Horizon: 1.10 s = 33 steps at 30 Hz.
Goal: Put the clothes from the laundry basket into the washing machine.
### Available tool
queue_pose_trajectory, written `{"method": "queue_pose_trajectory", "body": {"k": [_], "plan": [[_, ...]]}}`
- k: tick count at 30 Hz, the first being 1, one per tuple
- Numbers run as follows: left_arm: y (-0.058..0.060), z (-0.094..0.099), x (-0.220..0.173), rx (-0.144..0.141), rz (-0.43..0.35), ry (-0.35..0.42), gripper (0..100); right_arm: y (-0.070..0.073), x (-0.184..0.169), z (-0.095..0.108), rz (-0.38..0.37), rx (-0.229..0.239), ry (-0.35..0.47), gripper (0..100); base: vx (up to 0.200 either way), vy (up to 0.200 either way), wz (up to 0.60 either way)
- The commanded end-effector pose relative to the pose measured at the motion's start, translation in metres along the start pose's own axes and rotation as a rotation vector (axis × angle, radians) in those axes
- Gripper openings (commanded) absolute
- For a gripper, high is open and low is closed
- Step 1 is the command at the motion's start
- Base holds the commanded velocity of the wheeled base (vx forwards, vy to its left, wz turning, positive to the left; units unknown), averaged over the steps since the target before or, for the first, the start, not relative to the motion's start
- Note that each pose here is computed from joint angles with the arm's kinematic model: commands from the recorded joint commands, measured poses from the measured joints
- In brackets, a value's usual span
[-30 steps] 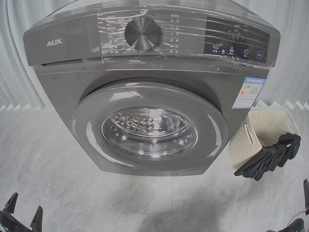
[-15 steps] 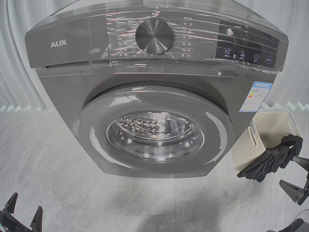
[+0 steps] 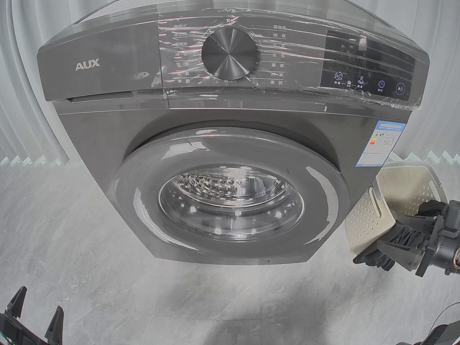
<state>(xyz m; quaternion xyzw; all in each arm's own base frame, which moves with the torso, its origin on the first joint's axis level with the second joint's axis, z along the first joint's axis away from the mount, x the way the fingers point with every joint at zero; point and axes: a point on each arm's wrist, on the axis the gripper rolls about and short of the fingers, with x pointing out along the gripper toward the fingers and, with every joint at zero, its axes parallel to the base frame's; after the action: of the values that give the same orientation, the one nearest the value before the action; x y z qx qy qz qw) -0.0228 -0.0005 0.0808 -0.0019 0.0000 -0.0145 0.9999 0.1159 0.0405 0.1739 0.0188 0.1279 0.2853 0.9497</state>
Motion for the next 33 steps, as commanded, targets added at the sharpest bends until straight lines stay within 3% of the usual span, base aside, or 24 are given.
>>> {"method": "queue_pose_trajectory", "body": {"k": [1, 8, 14, 22, 33], "plan": [[0.000, -0.005, 0.000, -0.001, 0.000, -0.002, 100, 0.004, 0.052, 0.000, -0.025, 0.057, 0.061, 100, 0.000, 0.000, 0.00], [0.000, -0.005, 0.000, -0.001, 0.001, -0.002, 100, -0.001, 0.069, 0.001, -0.081, 0.055, 0.012, 100, 0.000, 0.000, 0.00], [0.000, -0.005, 0.000, -0.002, 0.000, -0.002, 100, 0.000, 0.068, 0.000, -0.074, 0.050, 0.017, 100, 0.100, 0.000, 0.00], [0.000, -0.005, 0.000, -0.001, 0.000, -0.002, 100, 0.009, 0.068, -0.006, -0.020, 0.039, 0.041, 100, 0.000, 0.000, 0.00], [0.000, -0.005, 0.000, -0.001, 0.000, -0.002, 100, 0.012, 0.079, -0.003, -0.007, 0.026, 0.050, 100, 0.000, 0.000, 0.00]]}}
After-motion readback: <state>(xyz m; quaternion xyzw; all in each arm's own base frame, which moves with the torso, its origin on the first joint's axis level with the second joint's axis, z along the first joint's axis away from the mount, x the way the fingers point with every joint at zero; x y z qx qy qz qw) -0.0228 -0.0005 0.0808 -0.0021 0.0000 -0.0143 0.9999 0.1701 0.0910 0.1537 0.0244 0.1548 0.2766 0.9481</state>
